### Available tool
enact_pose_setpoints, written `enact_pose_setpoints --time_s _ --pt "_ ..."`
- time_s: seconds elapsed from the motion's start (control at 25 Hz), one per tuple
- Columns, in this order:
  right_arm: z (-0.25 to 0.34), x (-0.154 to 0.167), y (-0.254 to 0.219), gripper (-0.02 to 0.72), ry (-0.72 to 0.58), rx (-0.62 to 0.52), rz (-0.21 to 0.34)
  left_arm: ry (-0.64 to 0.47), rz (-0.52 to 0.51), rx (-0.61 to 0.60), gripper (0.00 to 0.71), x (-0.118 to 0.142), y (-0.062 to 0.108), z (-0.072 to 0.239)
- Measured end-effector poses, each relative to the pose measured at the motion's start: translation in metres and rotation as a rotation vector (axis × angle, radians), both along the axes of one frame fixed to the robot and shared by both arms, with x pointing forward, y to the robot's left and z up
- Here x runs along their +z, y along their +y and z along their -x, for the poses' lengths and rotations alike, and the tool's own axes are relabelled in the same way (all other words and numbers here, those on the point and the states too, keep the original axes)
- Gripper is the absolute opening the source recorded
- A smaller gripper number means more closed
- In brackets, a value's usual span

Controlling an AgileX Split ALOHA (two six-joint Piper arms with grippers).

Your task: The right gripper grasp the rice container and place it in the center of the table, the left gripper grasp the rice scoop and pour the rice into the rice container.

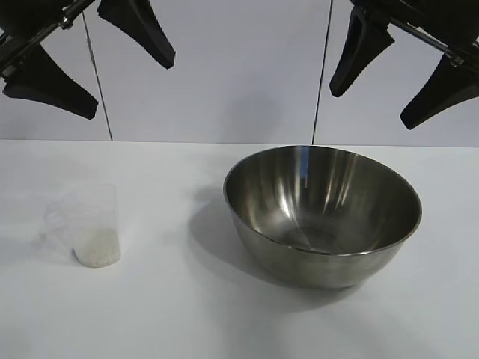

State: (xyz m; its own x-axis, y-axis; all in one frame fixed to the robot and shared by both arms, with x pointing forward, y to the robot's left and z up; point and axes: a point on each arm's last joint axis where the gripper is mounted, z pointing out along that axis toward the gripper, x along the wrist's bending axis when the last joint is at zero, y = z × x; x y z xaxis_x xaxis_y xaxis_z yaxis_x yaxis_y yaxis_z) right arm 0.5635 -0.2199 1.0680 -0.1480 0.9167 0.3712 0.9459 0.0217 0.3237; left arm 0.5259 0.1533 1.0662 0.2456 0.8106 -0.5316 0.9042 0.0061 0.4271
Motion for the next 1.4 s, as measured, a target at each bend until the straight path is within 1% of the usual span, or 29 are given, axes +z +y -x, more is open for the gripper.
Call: enact_pose_setpoints --time_s 0.52,0.6,0.68,0.92,1.0,1.16,1.4 --pt "0.000 0.000 0.000 0.612 0.002 0.001 0.000 0.000 0.000 0.000 0.694 0.000 0.000 0.000" --pt "0.000 0.000 -0.001 0.612 0.001 0.003 0.009 0.000 0.000 0.000 0.694 0.000 0.000 0.000" --pt "0.001 -0.001 -0.003 0.612 0.002 0.011 0.037 0.000 0.000 0.000 0.694 0.000 0.000 0.000" --pt "0.003 -0.007 -0.017 0.612 0.020 0.060 0.224 -0.001 0.000 0.001 0.694 0.000 0.000 0.000" --pt "0.003 -0.008 -0.020 0.612 0.018 0.064 0.256 -0.001 0.000 0.001 0.694 0.000 0.000 0.000" --pt "0.005 -0.021 -0.023 0.612 0.014 0.064 0.292 -0.003 0.000 0.002 0.694 0.000 0.000 0.000" --pt "0.008 -0.050 -0.025 0.612 -0.023 0.036 0.301 -0.009 0.001 0.007 0.694 0.000 0.000 -0.001"
